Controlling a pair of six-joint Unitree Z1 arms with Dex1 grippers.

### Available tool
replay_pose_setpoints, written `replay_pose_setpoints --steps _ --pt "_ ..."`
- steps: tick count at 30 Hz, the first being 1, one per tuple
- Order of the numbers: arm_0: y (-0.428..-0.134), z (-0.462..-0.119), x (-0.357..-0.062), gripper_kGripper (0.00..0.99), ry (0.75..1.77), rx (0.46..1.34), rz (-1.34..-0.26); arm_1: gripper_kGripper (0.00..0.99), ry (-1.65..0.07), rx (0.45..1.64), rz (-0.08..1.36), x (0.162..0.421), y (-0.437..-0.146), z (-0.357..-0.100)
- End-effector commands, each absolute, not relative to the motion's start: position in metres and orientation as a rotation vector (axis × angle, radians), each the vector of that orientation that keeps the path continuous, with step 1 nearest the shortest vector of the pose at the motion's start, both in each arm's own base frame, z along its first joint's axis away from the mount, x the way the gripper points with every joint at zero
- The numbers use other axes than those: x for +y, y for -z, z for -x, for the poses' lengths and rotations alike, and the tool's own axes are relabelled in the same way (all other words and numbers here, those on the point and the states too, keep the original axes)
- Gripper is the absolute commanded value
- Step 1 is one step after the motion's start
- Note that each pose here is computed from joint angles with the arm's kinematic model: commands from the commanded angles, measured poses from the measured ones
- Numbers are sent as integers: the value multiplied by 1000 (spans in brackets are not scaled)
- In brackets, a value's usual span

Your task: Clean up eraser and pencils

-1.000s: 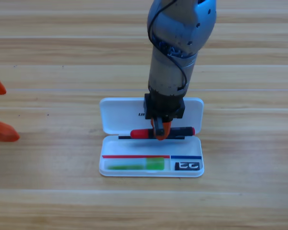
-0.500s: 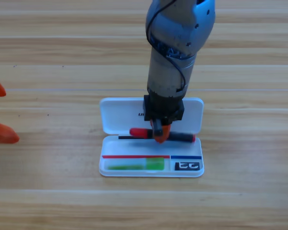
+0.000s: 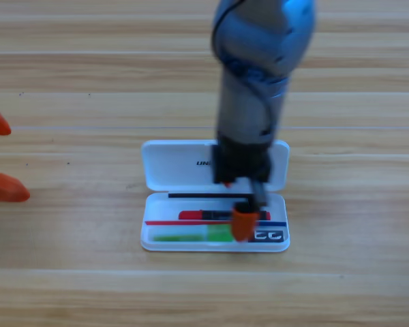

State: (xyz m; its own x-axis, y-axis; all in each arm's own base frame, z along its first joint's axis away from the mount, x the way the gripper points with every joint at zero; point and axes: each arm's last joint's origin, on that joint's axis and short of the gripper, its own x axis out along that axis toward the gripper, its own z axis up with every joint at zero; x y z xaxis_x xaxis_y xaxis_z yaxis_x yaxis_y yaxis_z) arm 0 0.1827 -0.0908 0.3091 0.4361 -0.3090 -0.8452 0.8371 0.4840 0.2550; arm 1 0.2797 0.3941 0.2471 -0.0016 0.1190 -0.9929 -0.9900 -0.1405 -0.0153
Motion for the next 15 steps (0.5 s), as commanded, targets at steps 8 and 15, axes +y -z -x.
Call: replay_pose_setpoints --steps 8,15 --pt "-329 -260 -124 989 809 774 -738 990 -1447 769 890 160 -425 -123" --pt "-302 -316 -177 940 897 774 -756 990 -1462 600 710 127 -412 -109"
